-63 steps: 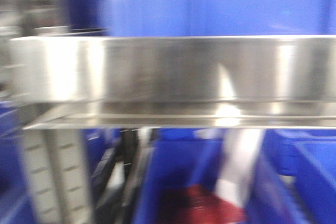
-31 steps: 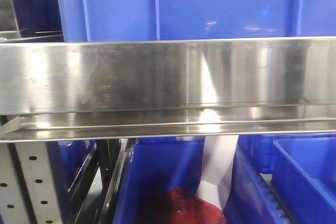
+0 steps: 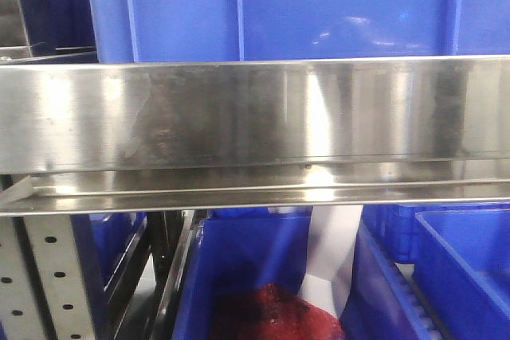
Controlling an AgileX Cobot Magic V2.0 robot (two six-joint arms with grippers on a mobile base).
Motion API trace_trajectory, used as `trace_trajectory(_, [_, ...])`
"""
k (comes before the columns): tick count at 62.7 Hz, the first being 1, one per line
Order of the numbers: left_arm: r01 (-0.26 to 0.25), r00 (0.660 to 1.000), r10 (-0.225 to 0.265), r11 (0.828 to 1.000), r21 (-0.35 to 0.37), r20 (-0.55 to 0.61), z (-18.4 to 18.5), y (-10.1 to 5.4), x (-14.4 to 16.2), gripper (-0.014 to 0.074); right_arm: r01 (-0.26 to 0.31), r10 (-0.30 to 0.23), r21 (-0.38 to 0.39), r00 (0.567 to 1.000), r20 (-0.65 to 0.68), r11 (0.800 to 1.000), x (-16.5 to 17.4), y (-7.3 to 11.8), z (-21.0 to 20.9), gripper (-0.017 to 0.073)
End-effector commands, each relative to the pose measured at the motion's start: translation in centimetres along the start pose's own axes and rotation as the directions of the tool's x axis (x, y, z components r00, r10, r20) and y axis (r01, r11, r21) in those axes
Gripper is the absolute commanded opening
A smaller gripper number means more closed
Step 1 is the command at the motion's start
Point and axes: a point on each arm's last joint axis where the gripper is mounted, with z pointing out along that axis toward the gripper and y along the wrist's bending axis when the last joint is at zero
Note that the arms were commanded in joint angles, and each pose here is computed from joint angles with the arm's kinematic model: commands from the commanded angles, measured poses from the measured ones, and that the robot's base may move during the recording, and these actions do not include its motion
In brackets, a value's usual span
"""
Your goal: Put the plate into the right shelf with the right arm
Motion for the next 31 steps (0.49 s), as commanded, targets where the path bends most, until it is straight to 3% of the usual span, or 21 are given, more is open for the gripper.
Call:
trace_trajectory(1, [0.009,0.997,-0.009,1.000,-0.003,0.082,0.0,0.0,-0.5,-0.0047,0.009,-0.005,-0.021,0.986,0.165,1.000,-2.6,0.4,0.2,0.0064])
trace_trajectory(13, [0.009,0.997,-0.009,1.000,-0.003,0.082,0.0,0.0,-0.5,-0.0047,0.008,-0.007,-0.013,0.994,0.107,1.000,-5.6,0.8,3.2,0.0064])
trace_trajectory(31, [0.009,0.997,-0.009,1.000,-0.003,0.082,0.0,0.0,-0.5,-0.0047,0.007,-0.007,-0.002,1.000,0.020,1.000,-10.7,1.5,12.3,0.0064])
